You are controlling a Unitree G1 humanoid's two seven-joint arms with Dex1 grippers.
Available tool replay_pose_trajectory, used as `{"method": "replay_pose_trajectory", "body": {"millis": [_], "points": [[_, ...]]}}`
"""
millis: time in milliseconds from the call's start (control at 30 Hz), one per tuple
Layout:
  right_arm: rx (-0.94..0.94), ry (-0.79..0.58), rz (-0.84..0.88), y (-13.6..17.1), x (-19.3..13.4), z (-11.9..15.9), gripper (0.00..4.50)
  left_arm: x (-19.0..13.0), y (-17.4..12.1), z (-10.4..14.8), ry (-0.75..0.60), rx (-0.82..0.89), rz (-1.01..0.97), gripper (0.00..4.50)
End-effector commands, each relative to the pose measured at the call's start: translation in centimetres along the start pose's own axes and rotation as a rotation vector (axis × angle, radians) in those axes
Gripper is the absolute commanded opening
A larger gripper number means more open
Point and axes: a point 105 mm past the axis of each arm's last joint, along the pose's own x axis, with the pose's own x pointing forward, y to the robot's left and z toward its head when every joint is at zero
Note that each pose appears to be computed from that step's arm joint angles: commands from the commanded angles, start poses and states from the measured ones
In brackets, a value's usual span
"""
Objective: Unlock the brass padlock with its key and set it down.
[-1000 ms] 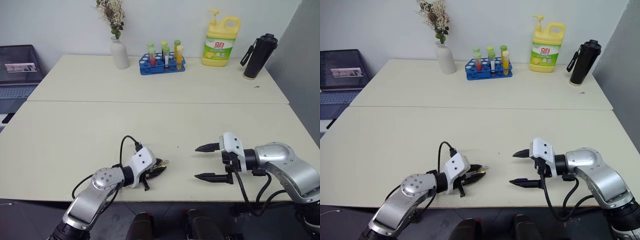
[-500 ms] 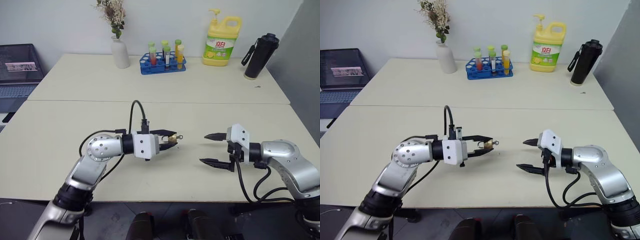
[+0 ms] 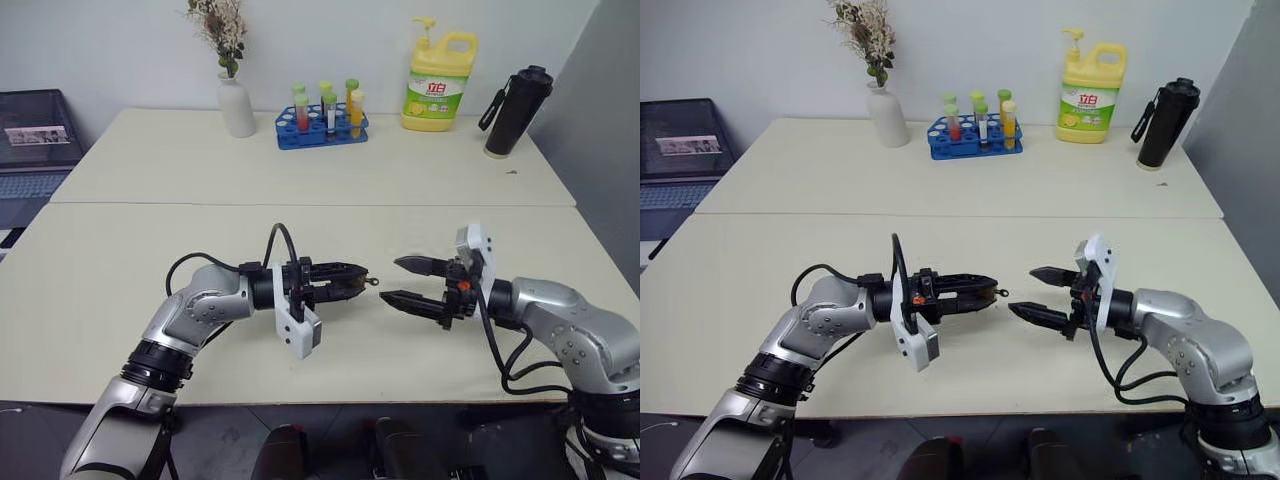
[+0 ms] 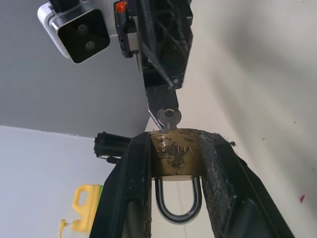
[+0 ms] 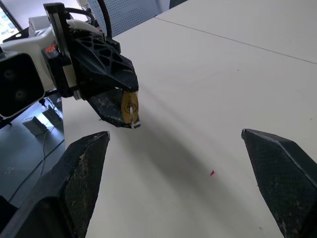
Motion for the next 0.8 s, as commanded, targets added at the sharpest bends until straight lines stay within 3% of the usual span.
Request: {"method": "replay_pose_trajectory", "body": {"millis": [33,333,367,433,800], "points": [[-0.019,-0.031,0.045,0.8,0.3,1.5,4.50,-0.4,1.1,0.0,0.014,0.048,0.046,0.98],[0.006,-0.027,0.115,1.3,1.0,1.5,4.50,-0.6,0.9,0.0,0.047,0.059,0.043,0.98],[0.010,-0.026,0.122,1.4,1.1,1.5,4.32,-0.6,0.9,0.0,0.048,0.059,0.045,0.98],[0.016,-0.024,0.134,1.5,1.2,1.4,3.90,-0.6,0.9,0.1,0.049,0.059,0.044,0.98],[0.027,-0.007,0.176,1.9,1.5,1.3,0.04,-0.4,0.8,0.4,0.053,0.062,0.047,0.98]]}}
